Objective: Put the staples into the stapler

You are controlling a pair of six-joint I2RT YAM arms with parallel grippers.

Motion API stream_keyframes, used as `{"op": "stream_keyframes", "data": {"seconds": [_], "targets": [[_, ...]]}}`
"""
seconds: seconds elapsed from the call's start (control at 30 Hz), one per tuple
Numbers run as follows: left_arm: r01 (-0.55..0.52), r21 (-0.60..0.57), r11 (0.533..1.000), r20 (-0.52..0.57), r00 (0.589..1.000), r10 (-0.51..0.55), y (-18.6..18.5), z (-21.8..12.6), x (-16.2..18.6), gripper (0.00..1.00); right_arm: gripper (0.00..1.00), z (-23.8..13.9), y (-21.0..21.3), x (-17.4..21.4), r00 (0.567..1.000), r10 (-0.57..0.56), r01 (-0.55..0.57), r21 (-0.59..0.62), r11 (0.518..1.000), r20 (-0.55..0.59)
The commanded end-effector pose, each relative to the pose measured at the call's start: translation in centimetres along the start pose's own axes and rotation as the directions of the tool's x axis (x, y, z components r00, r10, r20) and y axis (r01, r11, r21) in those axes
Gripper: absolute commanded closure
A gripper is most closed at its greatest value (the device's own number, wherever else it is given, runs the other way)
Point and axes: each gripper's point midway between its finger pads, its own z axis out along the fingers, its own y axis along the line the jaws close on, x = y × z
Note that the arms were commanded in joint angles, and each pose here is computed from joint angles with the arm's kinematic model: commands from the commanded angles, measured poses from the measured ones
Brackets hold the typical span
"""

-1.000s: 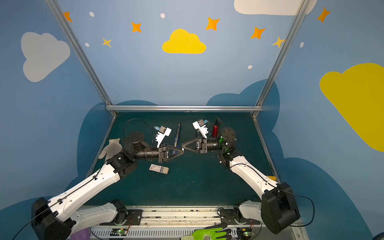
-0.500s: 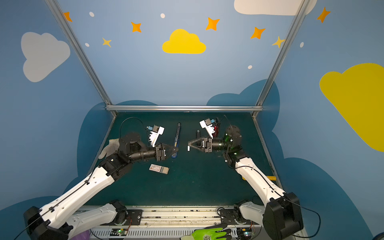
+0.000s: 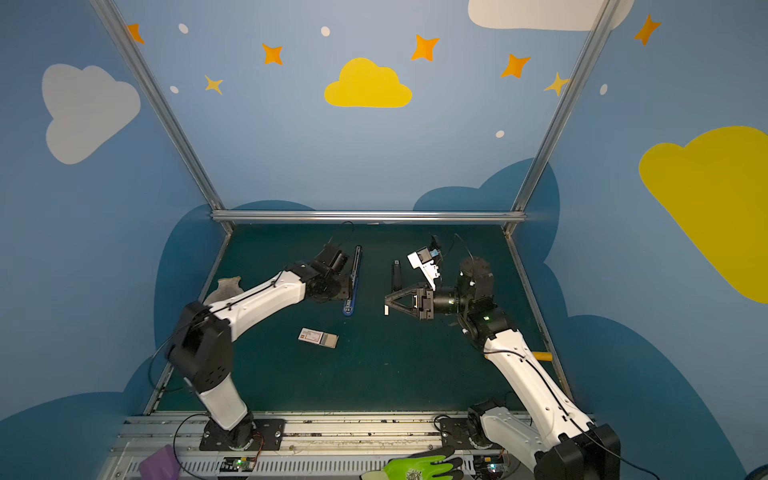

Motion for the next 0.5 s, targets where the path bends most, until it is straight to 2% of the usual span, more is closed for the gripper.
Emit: {"op": "stream_keyframes", "data": {"seconds": [0.0,0.13,0.23,0.37,0.47], "targets": [[-0.058,-0.179,0.982,-0.068,0.997,0.046,2.5,2.0,0.4,0.36,0.85,-0.4,0.4,0.7,1.000,-0.010,0.010,-0.009,1.000,-0.011],[-0.071,-0.200,0.977,-0.110,0.993,0.049,1.9,4.7,0.4,0.38,0.85,-0.7,0.6,0.8,1.000,-0.015,0.015,-0.006,1.000,-0.006],[-0.081,-0.201,0.976,-0.151,0.987,0.051,1.5,6.1,0.9,0.47,0.85,-0.8,0.5,0.8,1.000,-0.013,0.013,-0.004,1.000,-0.004],[-0.086,-0.150,0.985,-0.194,0.979,0.056,0.1,6.9,1.8,0.72,0.85,-0.9,0.2,0.8,1.000,-0.009,0.009,-0.003,1.000,-0.003],[-0.097,-0.131,0.987,-0.216,0.974,0.067,-0.9,6.8,2.9,0.82,0.85,-0.9,0.0,0.7,1.000,-0.005,0.005,-0.005,1.000,-0.003]]}}
